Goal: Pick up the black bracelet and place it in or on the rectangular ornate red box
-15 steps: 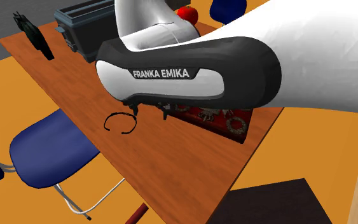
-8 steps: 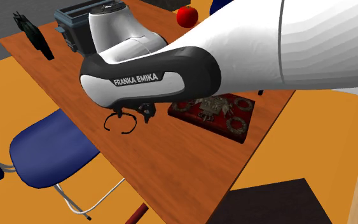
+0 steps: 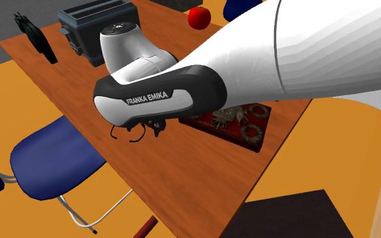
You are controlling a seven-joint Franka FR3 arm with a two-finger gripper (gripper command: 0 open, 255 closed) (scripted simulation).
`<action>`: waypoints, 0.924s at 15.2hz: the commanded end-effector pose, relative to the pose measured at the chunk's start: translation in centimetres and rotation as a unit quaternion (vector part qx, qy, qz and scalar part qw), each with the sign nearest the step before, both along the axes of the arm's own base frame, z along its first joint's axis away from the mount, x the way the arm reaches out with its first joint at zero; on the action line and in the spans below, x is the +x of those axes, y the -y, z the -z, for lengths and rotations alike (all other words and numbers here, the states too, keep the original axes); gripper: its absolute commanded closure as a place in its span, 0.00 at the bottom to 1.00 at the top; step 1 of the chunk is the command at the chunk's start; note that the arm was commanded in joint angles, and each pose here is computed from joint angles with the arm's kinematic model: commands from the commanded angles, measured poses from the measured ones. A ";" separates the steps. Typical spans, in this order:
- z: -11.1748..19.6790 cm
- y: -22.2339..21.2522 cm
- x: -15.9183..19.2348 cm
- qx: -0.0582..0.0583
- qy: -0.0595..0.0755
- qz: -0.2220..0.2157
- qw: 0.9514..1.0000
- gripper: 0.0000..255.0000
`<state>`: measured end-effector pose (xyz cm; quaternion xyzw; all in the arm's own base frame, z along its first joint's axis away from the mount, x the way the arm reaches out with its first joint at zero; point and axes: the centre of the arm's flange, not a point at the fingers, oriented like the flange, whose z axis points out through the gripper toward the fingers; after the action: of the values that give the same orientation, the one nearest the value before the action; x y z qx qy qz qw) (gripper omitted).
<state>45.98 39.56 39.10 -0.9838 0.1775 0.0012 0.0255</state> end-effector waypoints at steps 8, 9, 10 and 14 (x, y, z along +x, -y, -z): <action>0.1 0.0 0.0 0.000 0.000 0.000 1.000 1.00; 0.1 0.0 0.0 0.000 0.000 0.000 1.000 1.00; 0.0 0.0 0.0 0.000 0.000 0.000 1.000 1.00; 0.0 0.3 0.3 0.000 0.000 0.000 1.000 1.00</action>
<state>46.05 38.78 39.46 -0.9837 0.1794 0.0082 0.0073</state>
